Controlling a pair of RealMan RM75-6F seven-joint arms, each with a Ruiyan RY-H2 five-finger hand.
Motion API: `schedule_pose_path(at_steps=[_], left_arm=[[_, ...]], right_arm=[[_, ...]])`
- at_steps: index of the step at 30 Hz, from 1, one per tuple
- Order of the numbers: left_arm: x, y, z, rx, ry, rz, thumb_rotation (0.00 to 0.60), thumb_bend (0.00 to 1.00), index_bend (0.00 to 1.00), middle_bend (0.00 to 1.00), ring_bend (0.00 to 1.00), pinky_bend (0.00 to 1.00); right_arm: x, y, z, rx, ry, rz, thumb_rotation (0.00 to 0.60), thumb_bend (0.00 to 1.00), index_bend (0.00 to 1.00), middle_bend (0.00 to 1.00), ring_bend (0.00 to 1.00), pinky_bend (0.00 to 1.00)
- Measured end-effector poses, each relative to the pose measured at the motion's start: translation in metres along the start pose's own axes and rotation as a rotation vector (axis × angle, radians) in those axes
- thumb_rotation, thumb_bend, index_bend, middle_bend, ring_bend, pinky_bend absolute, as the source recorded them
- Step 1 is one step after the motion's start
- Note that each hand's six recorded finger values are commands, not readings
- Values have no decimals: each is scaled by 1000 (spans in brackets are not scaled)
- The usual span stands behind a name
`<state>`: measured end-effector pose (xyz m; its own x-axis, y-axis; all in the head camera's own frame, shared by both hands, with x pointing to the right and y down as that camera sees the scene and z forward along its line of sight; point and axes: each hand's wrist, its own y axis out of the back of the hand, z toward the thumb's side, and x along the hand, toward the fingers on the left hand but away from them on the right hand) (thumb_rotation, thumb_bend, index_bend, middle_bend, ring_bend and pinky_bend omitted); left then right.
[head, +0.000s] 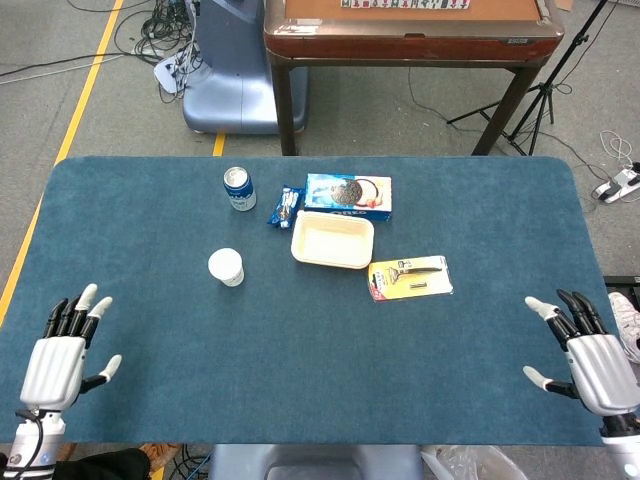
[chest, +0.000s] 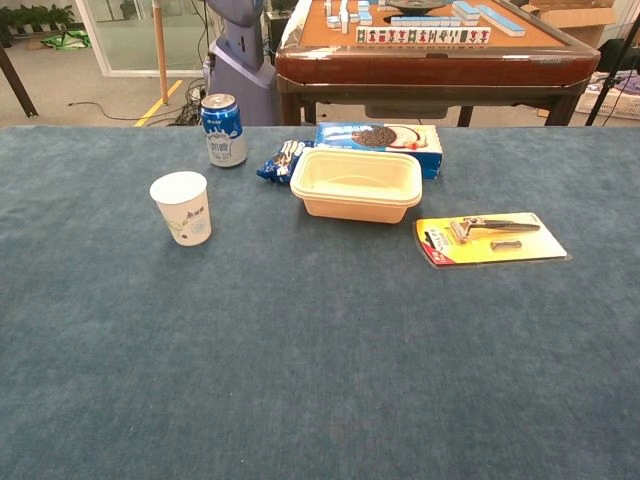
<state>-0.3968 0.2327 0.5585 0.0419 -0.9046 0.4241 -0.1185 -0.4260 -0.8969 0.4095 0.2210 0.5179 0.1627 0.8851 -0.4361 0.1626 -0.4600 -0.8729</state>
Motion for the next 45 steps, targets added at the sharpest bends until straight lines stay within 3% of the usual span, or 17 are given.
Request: schedule_pose_path(at_steps=[9, 20, 35, 45], left_arm=[[57, -7, 30, -73, -160, -80, 600, 228, 129, 0, 0, 0], [123, -25, 80, -112, -257, -237, 600, 229, 129, 0, 0, 0], [187, -62, 121, -54, -190, -388, 600, 229, 110, 0, 0, 0], [213, -78, 138, -12, -138, -429, 600, 229, 99, 0, 0, 0]], right_arm=[[-1, 1, 6, -3, 15, -4, 600, 108, 170, 241, 18, 0], [1, 4, 11, -2, 23, 5, 600, 108, 170, 241, 18, 0], [3, 2, 10, -1, 16, 15, 600, 109, 170, 241, 18, 0], [6, 1, 4, -4, -8, 18, 600, 109, 170, 241, 18, 0]])
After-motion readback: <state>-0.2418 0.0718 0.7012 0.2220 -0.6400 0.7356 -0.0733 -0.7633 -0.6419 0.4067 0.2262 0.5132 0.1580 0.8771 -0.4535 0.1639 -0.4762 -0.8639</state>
